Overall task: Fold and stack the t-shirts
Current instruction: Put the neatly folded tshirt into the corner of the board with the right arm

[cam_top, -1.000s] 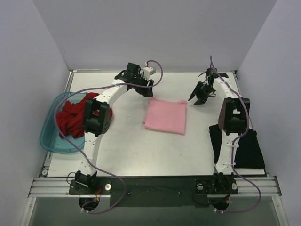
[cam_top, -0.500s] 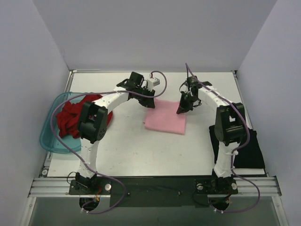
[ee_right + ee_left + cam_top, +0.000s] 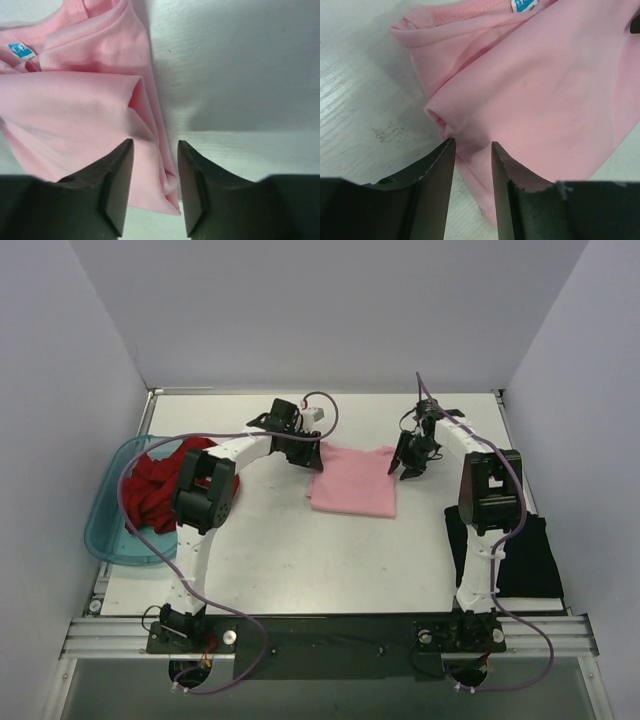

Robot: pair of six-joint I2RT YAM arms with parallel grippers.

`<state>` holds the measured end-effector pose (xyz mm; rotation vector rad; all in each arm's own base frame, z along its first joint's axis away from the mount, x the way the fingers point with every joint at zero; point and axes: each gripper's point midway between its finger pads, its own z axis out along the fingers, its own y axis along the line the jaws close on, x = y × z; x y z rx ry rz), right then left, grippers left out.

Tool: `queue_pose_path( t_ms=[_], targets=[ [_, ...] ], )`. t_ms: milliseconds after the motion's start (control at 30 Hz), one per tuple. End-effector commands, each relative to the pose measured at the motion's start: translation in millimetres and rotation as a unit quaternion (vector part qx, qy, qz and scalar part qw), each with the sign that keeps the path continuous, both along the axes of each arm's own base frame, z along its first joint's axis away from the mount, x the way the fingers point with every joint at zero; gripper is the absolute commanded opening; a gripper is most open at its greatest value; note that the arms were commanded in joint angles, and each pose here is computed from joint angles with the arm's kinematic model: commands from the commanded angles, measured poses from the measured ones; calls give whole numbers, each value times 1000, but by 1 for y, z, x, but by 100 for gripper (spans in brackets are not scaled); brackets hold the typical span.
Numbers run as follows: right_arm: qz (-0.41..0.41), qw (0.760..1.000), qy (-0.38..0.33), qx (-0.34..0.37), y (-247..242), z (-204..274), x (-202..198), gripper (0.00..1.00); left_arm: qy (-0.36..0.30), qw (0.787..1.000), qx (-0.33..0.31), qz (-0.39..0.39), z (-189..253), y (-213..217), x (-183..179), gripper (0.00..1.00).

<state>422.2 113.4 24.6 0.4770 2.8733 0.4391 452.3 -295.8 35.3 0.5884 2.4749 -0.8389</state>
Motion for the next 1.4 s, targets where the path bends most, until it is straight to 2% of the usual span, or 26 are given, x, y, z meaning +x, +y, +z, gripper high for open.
queue_pose_path(
  t_ms=[0, 67, 233, 433, 500, 567, 600, 633, 700, 833, 1000, 1167, 1300, 1367],
  targets=[
    [42, 998, -43, -13, -11, 51, -13, 46, -43, 998, -42, 26, 66, 0, 15, 48],
    [47, 998, -38, -16, -15, 49, -24, 51, -37, 997, -51, 35, 77, 7, 11, 52],
    [47, 998, 11, 35, 3, 19, -35, 54, -34, 997, -53, 35, 86, 17, -2, 56],
    [34, 995, 49, 76, 19, -14, -36, 52, 24, 997, -54, 53, 50, 18, -34, 56],
    [28, 994, 42, 93, 22, -17, -32, 47, 33, 997, -55, 52, 40, 14, -43, 56],
    [19, 992, 42, 117, 27, -20, -30, 37, 52, 996, -50, 51, 24, 12, -55, 55],
    [17, 990, 50, 130, 29, -23, -32, 27, 55, 996, -50, 47, 22, 7, -60, 55],
    [10, 989, 48, 138, 29, -24, -29, 22, 60, 996, -47, 47, 17, 7, -63, 55],
    [9, 988, 49, 148, 31, -24, -28, 1, 57, 996, -45, 42, 18, 4, -65, 55],
    [23, 986, 38, 159, 27, -11, -29, 0, 24, 998, -43, 49, 43, 16, -46, 55],
    [96, 989, 36, 109, 4, 18, -56, 0, -57, 996, -23, 60, 90, 60, -20, 56],
    [174, 981, 76, 32, -21, 38, -119, 0, -83, 993, -19, 84, 107, 107, -17, 56],
    [257, 964, 69, -25, -29, 62, -154, 0, -117, 990, -17, 82, 129, 119, -20, 56],
    [298, 948, 88, -71, -41, 65, -177, 0, -126, 989, -27, 75, 137, 116, -22, 56]
  ],
)
